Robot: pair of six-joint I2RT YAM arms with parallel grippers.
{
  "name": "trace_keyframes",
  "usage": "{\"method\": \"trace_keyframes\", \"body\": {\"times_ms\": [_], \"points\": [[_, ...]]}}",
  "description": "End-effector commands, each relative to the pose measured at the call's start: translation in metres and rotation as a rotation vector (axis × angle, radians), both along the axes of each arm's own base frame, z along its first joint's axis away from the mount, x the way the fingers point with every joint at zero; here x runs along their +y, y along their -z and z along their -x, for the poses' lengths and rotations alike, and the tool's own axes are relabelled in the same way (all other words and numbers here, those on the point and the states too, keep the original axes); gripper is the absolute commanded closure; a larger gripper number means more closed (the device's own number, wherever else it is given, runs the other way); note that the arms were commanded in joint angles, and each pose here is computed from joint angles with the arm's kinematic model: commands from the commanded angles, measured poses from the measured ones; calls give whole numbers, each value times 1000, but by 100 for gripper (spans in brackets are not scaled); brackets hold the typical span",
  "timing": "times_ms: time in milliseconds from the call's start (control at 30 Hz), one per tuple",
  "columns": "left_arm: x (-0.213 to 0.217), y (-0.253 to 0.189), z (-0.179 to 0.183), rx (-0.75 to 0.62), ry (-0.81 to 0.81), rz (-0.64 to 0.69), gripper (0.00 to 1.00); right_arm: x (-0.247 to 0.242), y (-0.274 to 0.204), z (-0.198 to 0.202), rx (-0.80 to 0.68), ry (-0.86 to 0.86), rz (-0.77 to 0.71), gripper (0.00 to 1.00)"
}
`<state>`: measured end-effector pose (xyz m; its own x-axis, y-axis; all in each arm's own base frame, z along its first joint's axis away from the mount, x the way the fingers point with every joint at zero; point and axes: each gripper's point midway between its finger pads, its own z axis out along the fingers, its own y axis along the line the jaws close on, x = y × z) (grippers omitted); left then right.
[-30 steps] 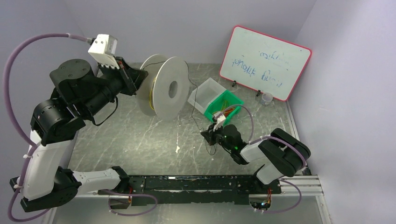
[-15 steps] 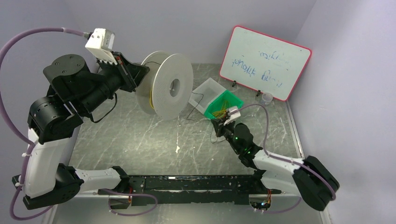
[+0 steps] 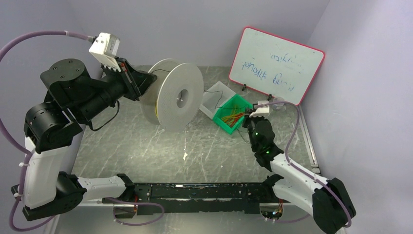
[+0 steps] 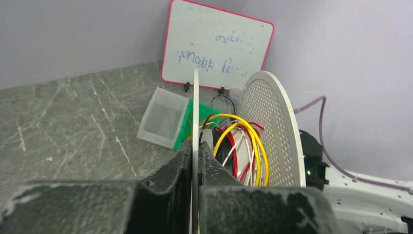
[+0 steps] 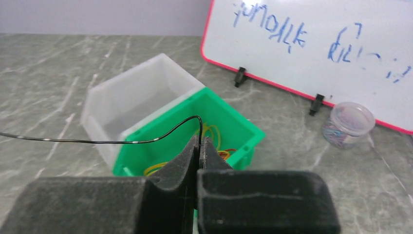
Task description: Wrap the cables
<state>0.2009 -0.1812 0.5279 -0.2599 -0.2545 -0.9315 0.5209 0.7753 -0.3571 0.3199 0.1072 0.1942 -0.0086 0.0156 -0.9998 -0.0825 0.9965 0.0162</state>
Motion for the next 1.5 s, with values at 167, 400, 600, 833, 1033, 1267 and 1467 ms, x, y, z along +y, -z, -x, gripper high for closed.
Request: {"method": "trace_keyframes", "body": {"times_ms": [167,400,600,833,1033,1267,1467], "points": [[-11,-48,42,-92,206,160,93,16,38,-17,92,-146,-63,100],[-20,-57,49,-95,264,211,93,71,72,15,204,-417,-245,100],[-25,-61,37,-100,233,249,93,114,94,58,268,-521,-250,100],[-18,-49,4,-105,74,250,93,122,97,95,300,-581,-343,100],[-9,-29,-27,-112,-81,222,93,123,88,117,313,-607,-390,100],[-1,-11,-49,-126,-199,177,93,116,90,139,360,-607,-441,100],[2,-4,-64,-127,-267,134,93,120,88,159,422,-663,-463,100]]}}
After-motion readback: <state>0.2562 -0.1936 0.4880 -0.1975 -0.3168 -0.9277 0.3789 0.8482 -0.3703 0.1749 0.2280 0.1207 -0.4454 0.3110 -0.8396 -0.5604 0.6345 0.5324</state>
